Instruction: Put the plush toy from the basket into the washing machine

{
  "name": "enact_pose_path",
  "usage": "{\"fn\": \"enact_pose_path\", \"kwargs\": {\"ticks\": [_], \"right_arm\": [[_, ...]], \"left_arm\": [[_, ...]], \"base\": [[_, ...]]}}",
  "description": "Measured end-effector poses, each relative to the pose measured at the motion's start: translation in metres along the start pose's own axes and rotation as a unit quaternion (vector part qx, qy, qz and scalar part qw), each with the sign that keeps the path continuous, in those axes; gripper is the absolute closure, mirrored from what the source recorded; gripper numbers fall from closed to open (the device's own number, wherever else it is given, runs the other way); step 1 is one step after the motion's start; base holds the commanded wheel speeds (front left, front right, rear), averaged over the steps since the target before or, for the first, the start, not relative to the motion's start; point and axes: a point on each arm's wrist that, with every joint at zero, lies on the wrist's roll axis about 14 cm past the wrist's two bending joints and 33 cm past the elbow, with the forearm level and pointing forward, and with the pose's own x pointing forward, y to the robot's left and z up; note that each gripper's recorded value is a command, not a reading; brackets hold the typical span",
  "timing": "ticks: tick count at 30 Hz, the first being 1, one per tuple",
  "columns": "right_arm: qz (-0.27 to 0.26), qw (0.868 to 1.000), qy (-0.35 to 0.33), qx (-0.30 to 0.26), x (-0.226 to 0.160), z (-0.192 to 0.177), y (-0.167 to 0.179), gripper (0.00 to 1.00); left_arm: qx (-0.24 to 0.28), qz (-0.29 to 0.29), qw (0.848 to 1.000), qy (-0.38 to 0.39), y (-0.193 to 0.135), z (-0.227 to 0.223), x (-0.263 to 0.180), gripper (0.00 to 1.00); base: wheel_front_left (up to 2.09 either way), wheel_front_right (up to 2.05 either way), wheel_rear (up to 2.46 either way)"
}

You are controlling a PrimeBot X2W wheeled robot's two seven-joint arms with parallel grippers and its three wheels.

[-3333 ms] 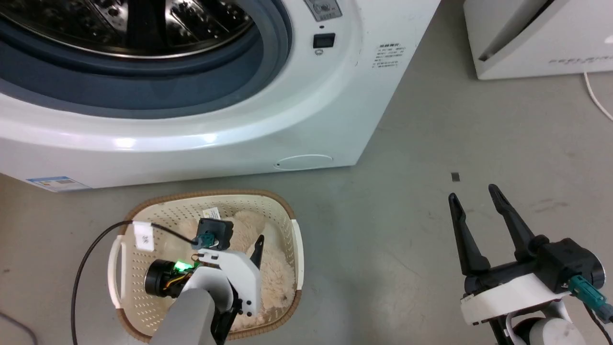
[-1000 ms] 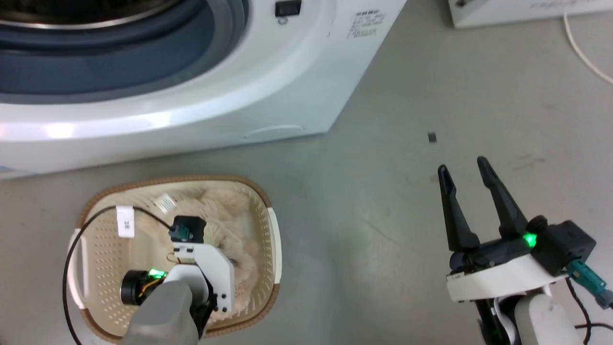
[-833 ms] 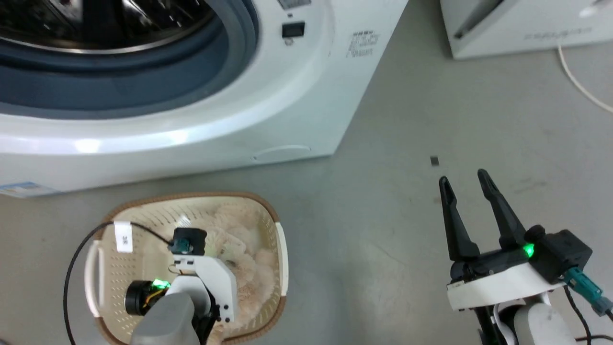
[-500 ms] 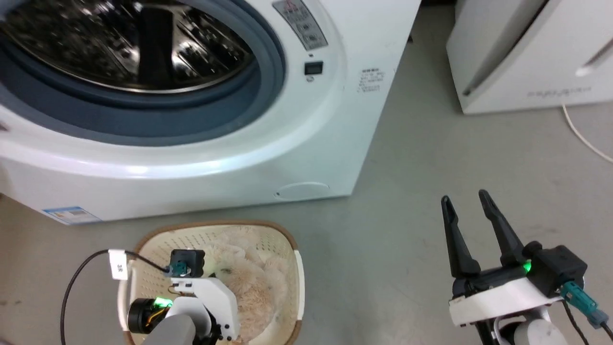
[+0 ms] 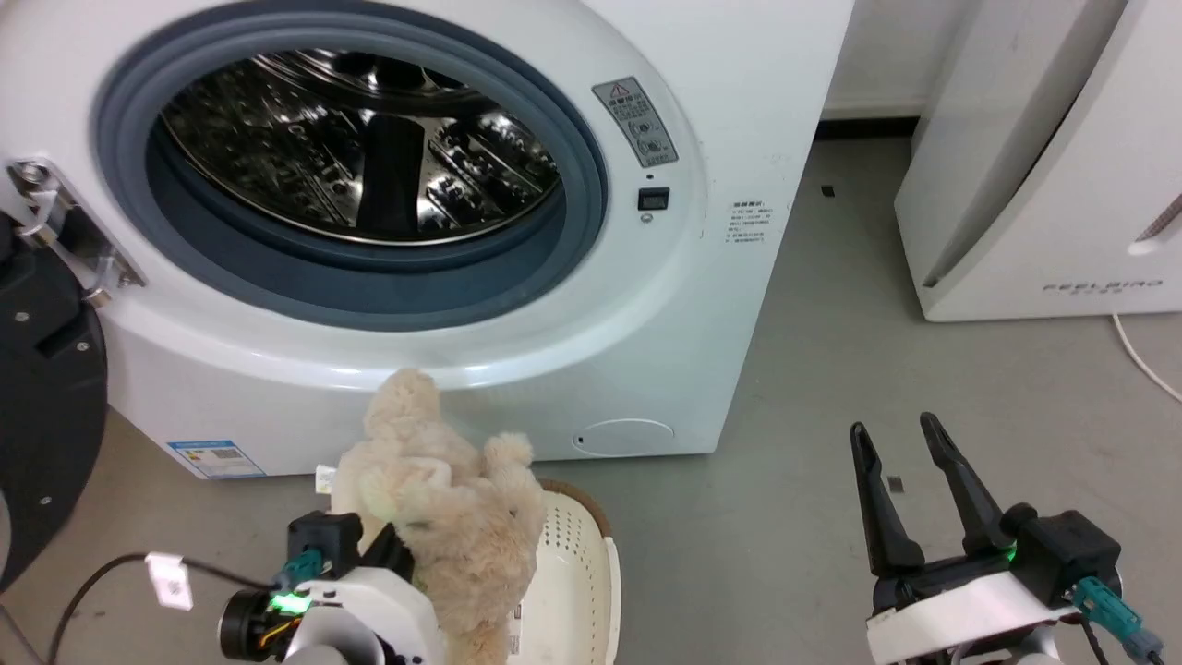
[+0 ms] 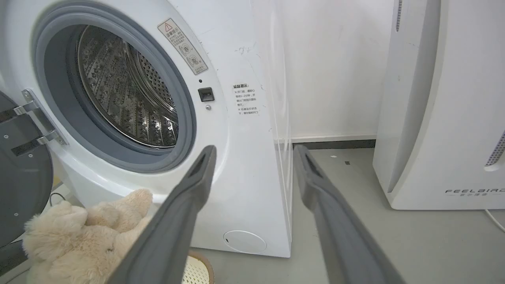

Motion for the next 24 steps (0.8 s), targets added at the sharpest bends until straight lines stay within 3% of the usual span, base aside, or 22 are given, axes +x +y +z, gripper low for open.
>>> {"fn": "enact_pose_path", "kwargs": {"ticks": [8,14,24], "right_arm": [[0.003,1.000,-0.003,0.000,-0.006,0.002,0.003,0.00],[0.000,1.000,0.004,0.000,-0.007,-0.002,0.001,0.00],[-0.013,0.999,0.029,-0.004,0.000,-0.020,-0.011,0.00]], "left_arm": [[0.000,-0.003,0.994,-0.113,-0.006,0.056,-0.026,1.00],[0.010,-0.012,0.978,-0.209,-0.015,0.113,-0.037,1.00],[0.041,-0.028,0.955,-0.293,-0.014,0.179,-0.013,1.00]], "base": [[0.00,0.00,0.00],[0.00,0.00,0.00],[0.00,0.00,0.00]]}}
